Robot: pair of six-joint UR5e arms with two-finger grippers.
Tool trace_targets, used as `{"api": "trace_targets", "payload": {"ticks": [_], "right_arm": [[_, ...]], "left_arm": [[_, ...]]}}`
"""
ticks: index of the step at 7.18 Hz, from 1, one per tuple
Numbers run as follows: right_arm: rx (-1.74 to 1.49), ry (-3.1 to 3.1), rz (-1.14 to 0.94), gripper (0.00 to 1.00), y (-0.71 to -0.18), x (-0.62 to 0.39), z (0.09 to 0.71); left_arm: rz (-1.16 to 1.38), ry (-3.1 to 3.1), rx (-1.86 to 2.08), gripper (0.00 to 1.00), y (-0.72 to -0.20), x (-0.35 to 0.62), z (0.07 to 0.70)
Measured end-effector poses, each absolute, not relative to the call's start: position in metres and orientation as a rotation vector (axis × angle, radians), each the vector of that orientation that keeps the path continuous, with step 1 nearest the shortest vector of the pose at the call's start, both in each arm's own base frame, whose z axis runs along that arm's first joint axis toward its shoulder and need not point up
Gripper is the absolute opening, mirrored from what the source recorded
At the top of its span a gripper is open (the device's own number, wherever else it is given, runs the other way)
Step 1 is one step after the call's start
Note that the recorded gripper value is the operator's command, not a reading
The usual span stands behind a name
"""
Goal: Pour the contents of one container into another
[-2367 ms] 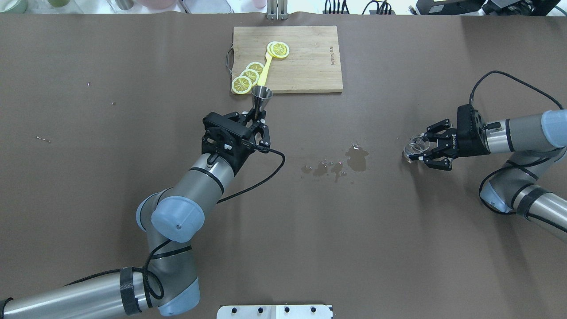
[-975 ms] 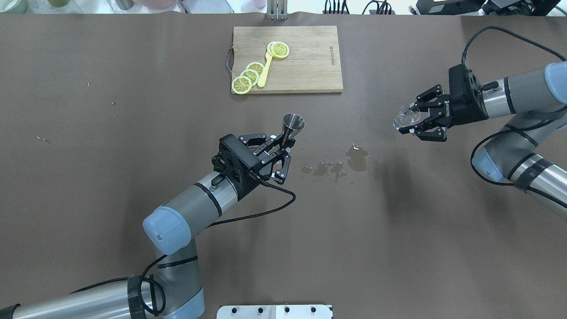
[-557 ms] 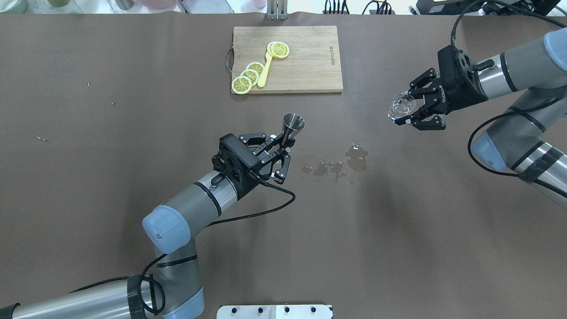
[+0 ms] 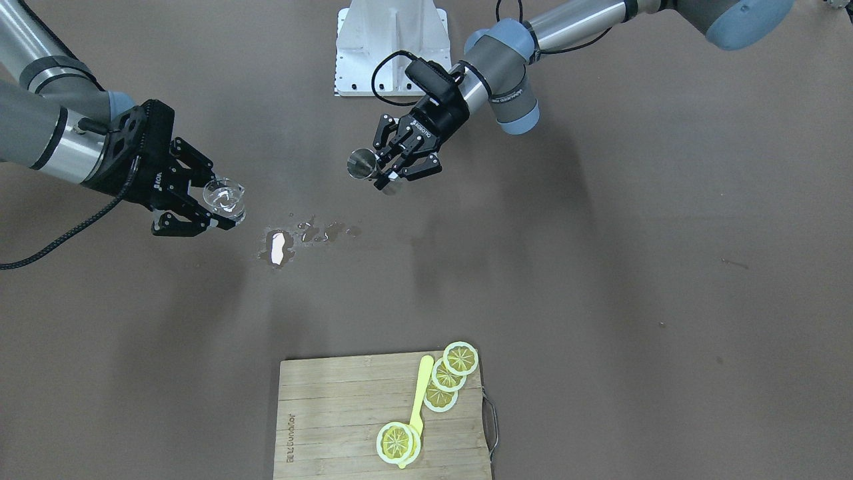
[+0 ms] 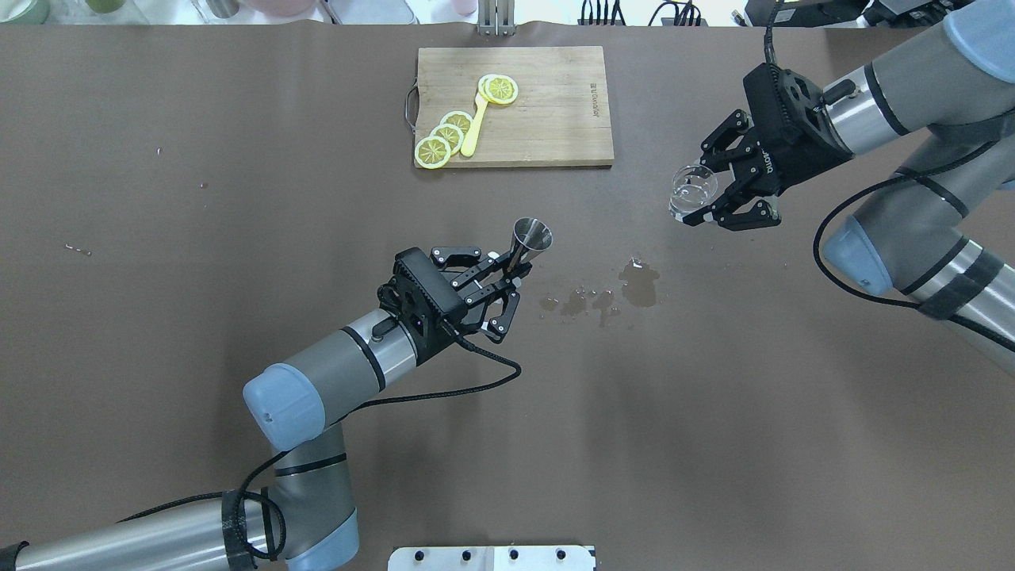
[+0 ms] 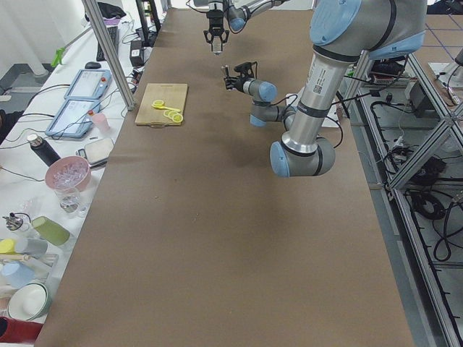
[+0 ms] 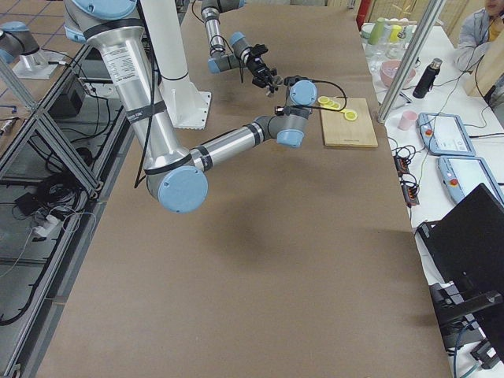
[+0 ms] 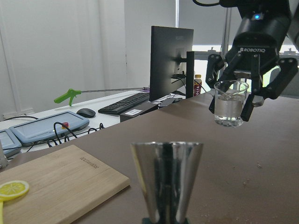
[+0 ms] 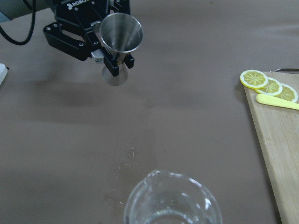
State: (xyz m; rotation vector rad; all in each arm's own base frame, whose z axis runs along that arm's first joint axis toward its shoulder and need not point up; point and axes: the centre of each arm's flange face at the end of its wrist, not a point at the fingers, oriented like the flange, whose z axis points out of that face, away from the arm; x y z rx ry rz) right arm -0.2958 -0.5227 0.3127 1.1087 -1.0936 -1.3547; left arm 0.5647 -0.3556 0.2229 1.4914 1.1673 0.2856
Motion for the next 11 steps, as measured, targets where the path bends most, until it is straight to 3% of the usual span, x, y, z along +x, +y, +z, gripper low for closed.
{"api": "trace_targets", "payload": {"ticks": [4,11], "right_arm": [[1.104,-1.13,-1.428,0.0,-0.528,-0.307,0.265],[1.033,-1.073,-1.471,0.0,-0.524,-0.336,0.224]], "left_arm": [[0.272,1.261,1.545,0.0,-0.347,0.562,0.264],[0.28,1.212,1.637,0.0,-0.358,0.556,0.249]]}}
